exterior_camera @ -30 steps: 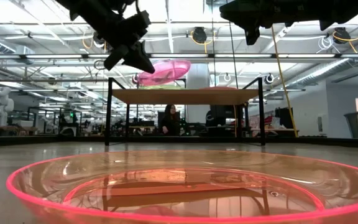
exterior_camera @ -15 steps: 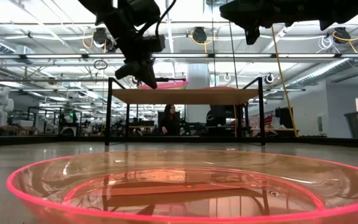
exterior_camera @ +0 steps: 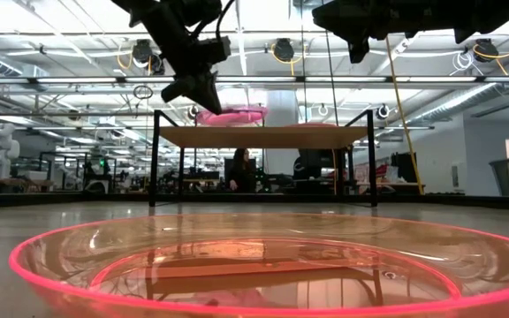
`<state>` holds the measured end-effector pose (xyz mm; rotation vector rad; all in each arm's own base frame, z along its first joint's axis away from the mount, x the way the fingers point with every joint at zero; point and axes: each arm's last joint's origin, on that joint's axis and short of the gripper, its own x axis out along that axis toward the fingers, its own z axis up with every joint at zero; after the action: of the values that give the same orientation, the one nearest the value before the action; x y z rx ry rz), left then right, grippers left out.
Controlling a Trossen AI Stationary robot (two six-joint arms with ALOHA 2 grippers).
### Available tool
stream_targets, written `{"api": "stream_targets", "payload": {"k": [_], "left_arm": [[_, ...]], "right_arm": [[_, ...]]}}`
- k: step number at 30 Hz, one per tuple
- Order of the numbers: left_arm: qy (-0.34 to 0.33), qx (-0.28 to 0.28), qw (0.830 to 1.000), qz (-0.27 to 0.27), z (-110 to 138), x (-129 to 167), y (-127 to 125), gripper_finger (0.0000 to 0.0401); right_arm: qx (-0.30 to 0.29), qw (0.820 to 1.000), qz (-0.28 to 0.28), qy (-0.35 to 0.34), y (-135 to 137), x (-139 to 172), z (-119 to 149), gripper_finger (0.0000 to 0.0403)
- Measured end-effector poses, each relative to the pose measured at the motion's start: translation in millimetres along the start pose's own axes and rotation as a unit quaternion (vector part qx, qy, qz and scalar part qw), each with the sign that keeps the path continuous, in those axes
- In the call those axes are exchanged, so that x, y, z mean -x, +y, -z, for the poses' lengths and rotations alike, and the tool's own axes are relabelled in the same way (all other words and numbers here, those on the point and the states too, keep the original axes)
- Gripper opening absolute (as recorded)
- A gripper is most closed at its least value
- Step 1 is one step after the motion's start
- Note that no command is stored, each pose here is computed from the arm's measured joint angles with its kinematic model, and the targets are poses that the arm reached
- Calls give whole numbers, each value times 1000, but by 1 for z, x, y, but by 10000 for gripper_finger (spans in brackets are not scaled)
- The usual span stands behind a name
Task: Place and stack plates onto a shelf
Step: Stack the pink plate on top of the green plate on the shelf
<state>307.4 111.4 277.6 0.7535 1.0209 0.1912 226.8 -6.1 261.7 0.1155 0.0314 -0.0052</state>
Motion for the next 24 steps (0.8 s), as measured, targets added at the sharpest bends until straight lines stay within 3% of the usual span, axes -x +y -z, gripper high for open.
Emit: {"api": "stream_targets", "payload": {"k": [12, 24], "left_arm": [[16, 5, 1000, -3, 19, -9, 15, 4], [11, 16, 1000, -14, 21, -9, 20, 56]], "right_arm": [[0, 1000, 0, 0, 0, 0, 0, 58], [0, 1000, 0, 0, 0, 0, 0, 58]]}}
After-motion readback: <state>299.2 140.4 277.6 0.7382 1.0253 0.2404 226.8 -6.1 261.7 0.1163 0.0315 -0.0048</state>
